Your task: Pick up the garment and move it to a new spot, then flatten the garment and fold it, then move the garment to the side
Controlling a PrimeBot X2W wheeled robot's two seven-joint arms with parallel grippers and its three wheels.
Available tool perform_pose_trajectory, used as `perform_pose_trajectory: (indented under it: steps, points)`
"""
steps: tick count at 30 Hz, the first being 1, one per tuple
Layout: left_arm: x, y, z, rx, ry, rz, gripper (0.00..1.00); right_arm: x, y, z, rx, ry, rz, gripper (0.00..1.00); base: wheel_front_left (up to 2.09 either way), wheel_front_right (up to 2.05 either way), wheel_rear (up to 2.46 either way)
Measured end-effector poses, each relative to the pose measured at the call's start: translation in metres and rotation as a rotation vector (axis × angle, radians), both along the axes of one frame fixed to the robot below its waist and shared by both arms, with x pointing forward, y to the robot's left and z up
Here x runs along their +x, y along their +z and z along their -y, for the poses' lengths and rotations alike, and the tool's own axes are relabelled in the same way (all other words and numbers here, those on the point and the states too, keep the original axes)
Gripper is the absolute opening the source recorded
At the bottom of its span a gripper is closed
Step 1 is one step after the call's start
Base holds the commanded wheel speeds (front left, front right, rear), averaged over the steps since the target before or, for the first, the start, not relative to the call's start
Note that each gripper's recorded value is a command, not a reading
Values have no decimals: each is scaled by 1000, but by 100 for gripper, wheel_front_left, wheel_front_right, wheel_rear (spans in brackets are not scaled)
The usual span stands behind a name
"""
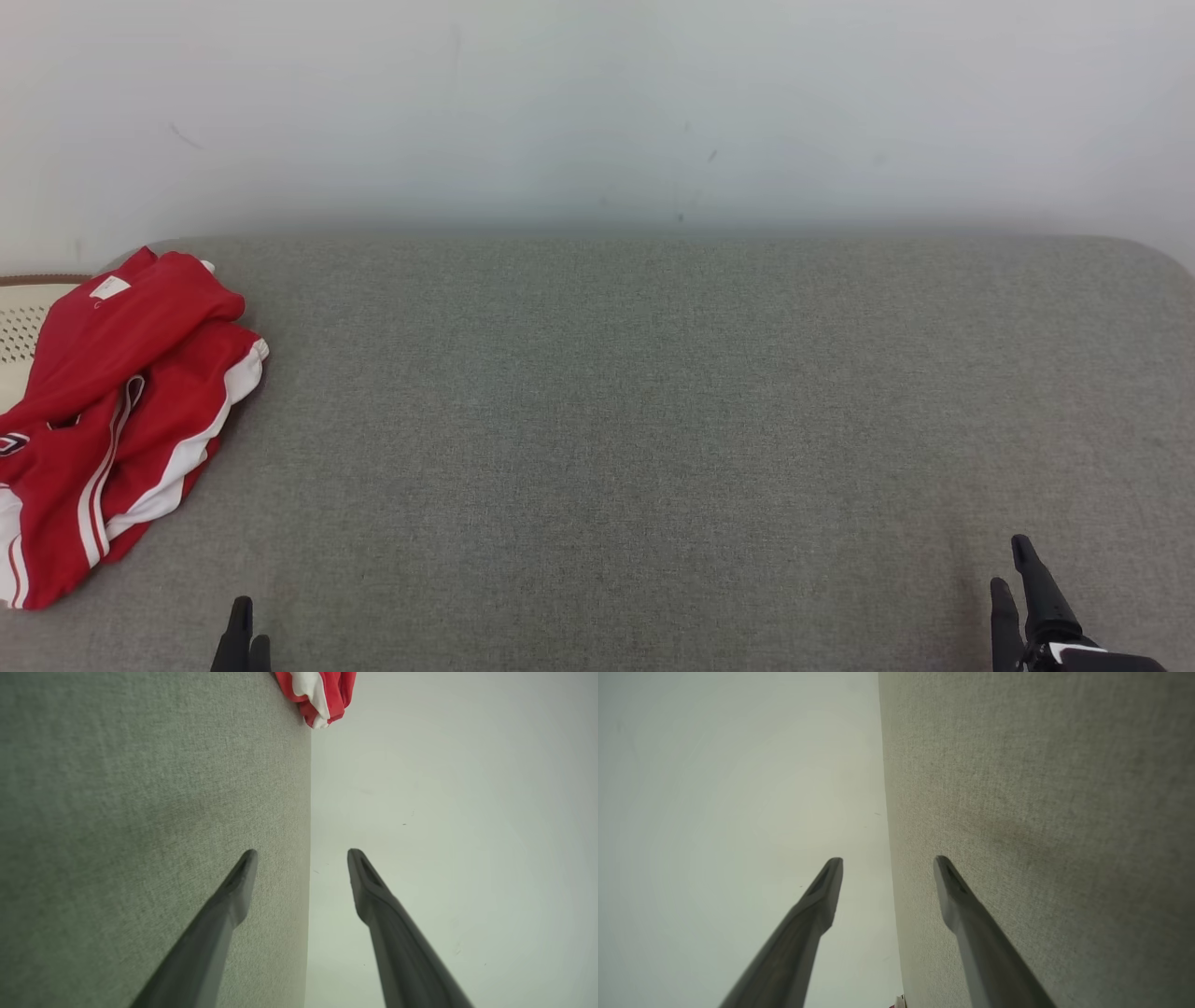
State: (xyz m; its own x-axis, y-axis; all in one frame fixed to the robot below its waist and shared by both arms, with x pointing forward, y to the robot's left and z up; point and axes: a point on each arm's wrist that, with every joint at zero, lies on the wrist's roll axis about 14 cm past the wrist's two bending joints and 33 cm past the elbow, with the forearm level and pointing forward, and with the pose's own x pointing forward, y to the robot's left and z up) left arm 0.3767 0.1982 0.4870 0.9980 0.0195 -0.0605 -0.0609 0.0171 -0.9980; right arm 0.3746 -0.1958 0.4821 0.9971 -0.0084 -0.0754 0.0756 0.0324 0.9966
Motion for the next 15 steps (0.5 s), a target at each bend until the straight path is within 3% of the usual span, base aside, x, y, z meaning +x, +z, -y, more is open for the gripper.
perform_pose_trajectory:
  steps: [15]
  points:
    - [5, 21, 3, 265, 7, 21, 100, 3, 13, -15, -309, 47, 38, 100, 0, 0, 0]
